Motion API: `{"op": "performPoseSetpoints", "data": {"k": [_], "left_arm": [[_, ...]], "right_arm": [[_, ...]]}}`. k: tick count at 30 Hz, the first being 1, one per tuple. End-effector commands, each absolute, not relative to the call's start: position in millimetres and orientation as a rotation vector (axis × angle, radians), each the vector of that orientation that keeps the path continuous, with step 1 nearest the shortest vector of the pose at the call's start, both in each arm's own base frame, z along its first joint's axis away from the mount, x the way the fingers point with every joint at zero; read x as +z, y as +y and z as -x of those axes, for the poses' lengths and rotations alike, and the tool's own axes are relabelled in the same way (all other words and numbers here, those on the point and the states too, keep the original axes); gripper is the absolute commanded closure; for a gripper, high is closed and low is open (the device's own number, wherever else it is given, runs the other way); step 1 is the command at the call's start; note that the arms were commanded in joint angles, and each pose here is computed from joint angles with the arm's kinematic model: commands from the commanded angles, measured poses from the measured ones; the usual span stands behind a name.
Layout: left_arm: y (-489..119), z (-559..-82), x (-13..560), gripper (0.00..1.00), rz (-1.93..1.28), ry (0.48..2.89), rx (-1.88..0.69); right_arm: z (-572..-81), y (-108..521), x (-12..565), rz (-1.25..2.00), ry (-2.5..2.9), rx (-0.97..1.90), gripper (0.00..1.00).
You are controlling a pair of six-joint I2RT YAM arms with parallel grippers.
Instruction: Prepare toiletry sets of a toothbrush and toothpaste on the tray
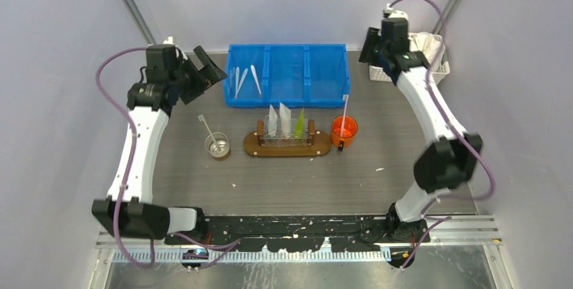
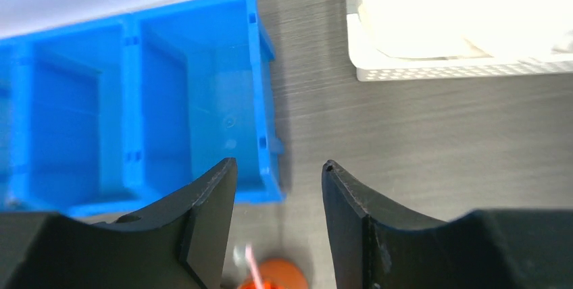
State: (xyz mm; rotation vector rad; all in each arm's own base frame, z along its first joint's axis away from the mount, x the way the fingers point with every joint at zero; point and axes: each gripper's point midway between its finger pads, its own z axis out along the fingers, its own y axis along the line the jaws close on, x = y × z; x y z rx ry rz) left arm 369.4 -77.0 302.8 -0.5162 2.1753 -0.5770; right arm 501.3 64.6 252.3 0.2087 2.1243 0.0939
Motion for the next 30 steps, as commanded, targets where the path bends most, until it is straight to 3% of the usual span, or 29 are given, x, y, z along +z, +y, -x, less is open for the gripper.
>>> {"op": "performPoseSetpoints", "data": {"k": [1, 5, 12, 23, 30], "left_arm": [[-71.7, -322.3, 306.6, 0.0, 0.529, 2.171, -0.574], [-72.5, -296.9, 284.5, 0.0, 0.539, 2.231, -0.57], [-72.0, -261.9, 219.5, 0.0, 0.622, 2.317, -0.452], [-41.1, -260.9, 146.1, 0.05, 0.659, 2.396, -0.044], [-38.8, -281.8, 122.1, 0.02, 0.655, 2.447, 0.048]], "right_arm": [[-428.5, 46.4, 301.8, -0.311, 2.028, 0.084, 0.45], [-367.1, 47.8, 268.2, -0.302, 2.133, 0.107, 0.36], [-309.4, 63.9, 201.3, -0.349, 2.256, 0.231, 0.37], [-315.9, 86.9, 150.9, -0.357, 2.295, 0.246, 0.39], [-325.4, 83.4, 135.7, -0.359, 2.32, 0.188, 0.39]]}}
